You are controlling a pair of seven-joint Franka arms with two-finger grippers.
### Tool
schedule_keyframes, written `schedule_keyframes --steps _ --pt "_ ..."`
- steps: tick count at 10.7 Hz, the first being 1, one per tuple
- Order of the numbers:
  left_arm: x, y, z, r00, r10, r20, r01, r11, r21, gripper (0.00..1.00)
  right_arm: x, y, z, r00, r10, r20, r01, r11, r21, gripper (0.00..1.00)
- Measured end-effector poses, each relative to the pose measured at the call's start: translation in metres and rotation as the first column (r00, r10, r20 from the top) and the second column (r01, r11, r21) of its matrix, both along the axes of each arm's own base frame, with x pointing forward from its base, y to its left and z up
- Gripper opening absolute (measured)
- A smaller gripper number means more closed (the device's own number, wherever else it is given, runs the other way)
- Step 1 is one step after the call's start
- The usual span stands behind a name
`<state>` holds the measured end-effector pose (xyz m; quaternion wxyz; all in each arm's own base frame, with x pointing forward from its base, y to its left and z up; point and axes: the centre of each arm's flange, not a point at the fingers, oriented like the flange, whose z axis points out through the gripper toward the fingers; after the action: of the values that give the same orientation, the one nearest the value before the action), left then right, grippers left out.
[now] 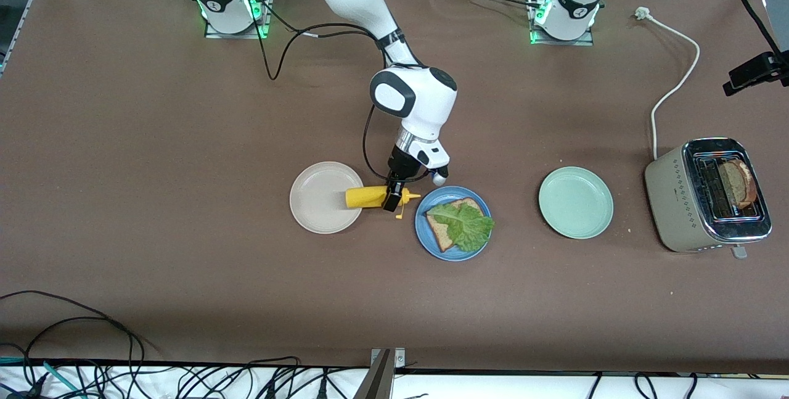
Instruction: Make sandwich in blue plate with both arms
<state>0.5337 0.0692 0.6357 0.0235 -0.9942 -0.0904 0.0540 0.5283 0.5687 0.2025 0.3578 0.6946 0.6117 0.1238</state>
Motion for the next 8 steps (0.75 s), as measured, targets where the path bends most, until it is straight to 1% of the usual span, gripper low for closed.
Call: schedule_keyframes --steps 1,2,3,4,6,7,8 --pt "0.0 0.0 0.0 1.0 0.001 -0.001 -0.001 1.0 0.0 1.0 0.0 0.001 0.003 1.0 -0.003 0.005 0.003 1.0 0.008 0.13" --pt "0.0 0.001 -0.001 1.0 0.002 -0.001 -0.002 1.0 0.0 1.0 0.001 0.003 0.011 1.0 -0.028 0.004 0.028 0.999 0.035 0.13" --pt "0.0 0.001 -0.001 1.0 0.002 -0.002 -0.002 1.0 0.0 1.0 0.002 0.003 0.031 0.996 -0.09 -0.013 0.091 0.991 0.094 0.13" --pt "0.0 0.001 -0.001 1.0 0.003 -0.003 -0.003 1.0 0.0 1.0 0.006 0.001 0.062 0.987 -0.154 -0.035 0.158 0.974 0.162 0.13" --pt "0.001 0.002 -0.002 1.0 0.003 -0.004 -0.003 1.0 -0.001 1.0 0.013 -0.017 0.146 0.96 -0.26 -0.101 0.278 0.923 0.266 0.13" --pt "0.001 0.002 -0.002 1.0 0.003 -0.004 -0.003 1.0 -0.001 1.0 0.02 -0.04 0.19 0.942 -0.305 -0.14 0.335 0.888 0.315 0.13" --pt "0.001 0.002 -0.002 1.0 0.003 -0.005 -0.003 1.0 -0.001 1.0 0.028 -0.075 0.23 0.919 -0.346 -0.19 0.393 0.844 0.364 0.13"
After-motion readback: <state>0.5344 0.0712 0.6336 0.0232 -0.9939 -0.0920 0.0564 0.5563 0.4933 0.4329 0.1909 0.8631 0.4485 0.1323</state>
